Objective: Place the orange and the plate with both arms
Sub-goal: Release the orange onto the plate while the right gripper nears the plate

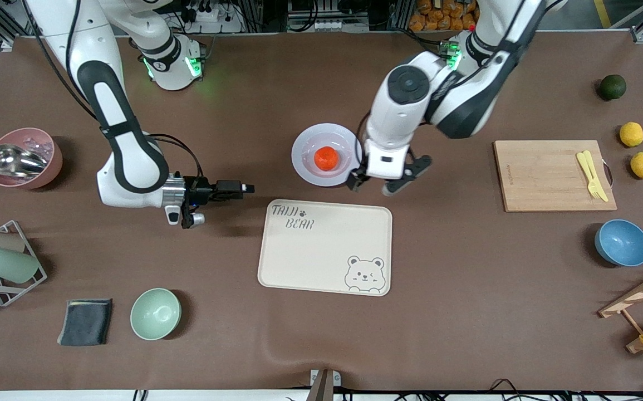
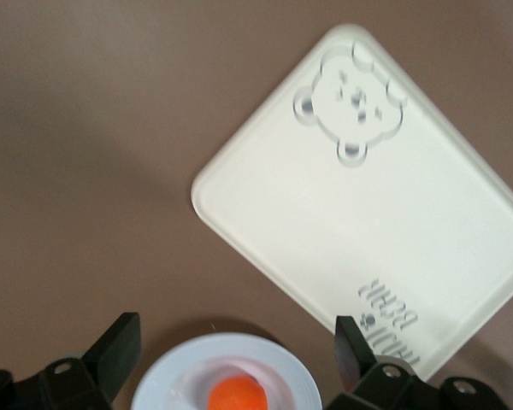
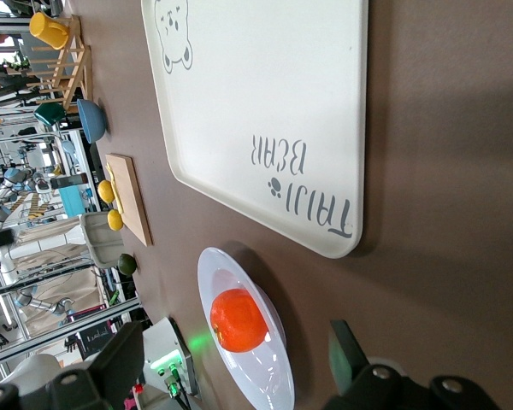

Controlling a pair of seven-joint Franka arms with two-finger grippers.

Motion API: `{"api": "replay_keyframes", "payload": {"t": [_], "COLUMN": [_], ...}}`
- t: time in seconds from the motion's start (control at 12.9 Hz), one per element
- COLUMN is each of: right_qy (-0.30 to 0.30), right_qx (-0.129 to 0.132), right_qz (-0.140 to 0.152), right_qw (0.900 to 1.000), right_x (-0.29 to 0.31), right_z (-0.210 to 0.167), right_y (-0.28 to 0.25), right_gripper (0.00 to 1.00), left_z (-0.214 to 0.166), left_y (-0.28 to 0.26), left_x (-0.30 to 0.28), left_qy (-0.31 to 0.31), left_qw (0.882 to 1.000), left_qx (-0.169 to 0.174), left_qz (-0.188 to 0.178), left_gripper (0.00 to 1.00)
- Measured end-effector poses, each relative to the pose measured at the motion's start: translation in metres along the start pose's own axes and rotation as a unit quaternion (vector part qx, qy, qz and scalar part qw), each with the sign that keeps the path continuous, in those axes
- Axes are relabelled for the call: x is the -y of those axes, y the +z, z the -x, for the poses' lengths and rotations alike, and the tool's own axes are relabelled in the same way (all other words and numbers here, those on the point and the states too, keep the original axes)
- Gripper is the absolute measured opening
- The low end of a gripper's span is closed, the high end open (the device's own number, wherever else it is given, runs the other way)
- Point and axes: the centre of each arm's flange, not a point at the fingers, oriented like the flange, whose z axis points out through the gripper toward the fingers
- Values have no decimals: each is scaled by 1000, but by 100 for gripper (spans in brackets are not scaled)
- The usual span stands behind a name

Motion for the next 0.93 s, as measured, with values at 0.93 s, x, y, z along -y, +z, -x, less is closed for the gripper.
{"api": "replay_keyframes", "payload": {"t": [0.93], "right_qy": [-22], "right_qx": [11], "right_qz": [-14], "right_qw": [1000], "right_x": [-26], "right_z": [45], "right_y": [85], "right_gripper": [79], "left_z": [-224], "left_y": [-186], "left_x": [135], "left_qy": [191], "left_qw": [981], "left_qx": [4], "left_qz": [-41], "left_gripper": [100]}}
